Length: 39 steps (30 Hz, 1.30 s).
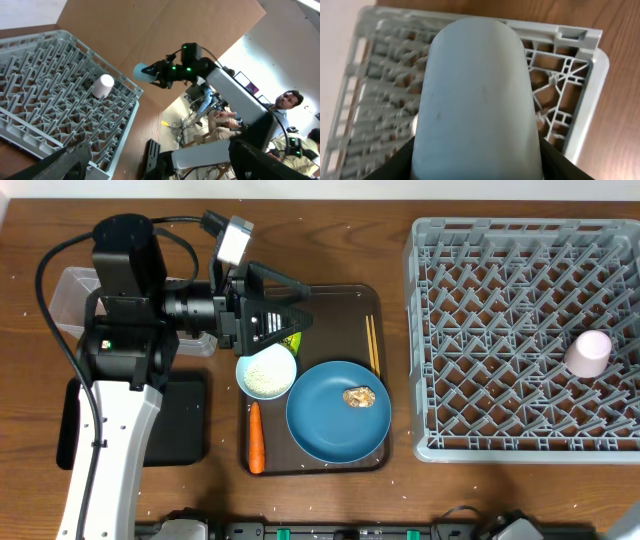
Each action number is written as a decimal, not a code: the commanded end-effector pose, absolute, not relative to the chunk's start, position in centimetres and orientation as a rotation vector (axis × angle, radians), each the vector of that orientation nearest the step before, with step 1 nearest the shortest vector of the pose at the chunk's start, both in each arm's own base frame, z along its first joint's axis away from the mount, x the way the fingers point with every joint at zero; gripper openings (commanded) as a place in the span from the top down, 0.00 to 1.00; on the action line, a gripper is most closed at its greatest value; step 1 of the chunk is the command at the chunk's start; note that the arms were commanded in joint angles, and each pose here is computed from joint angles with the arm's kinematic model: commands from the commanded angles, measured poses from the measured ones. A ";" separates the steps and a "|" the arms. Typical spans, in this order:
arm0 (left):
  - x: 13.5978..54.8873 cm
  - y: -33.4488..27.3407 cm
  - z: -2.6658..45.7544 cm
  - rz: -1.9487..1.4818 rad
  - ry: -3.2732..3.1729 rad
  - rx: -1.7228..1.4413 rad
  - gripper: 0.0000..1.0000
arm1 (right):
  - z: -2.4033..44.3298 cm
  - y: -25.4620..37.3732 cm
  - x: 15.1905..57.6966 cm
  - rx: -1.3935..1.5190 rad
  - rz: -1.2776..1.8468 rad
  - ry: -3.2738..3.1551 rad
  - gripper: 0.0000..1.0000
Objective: Sort waste into correct bins and load items into the dishwasher rack
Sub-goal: 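Place the light-blue cup in the rack's right edge with right gripper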
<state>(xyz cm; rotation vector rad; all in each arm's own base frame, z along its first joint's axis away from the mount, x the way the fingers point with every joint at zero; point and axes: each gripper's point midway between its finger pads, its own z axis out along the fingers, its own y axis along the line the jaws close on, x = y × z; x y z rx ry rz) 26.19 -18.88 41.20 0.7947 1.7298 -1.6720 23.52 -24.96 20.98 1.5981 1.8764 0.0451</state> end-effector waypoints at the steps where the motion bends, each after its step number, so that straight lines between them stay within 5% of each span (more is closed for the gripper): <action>1: 25.7 -18.8 41.6 -1.678 1.715 0.812 0.11 | 18.7 -26.3 24.2 1.717 0.122 1.836 0.55; 10: 25.7 -18.8 41.4 -1.682 1.719 0.808 0.11 | 13.1 -27.6 27.2 1.812 0.295 1.858 0.53; 18: 25.8 -18.8 41.2 -1.685 1.723 0.804 0.11 | 13.1 -26.9 28.9 1.823 0.484 1.801 0.31; 28: 25.7 -18.8 41.1 -1.694 1.734 0.794 0.11 | 21.3 -26.7 31.0 1.524 0.713 1.693 0.22; 39: 27.5 -18.6 40.3 -1.592 1.789 0.701 0.10 | 37.4 -15.8 30.8 0.845 0.742 1.679 0.18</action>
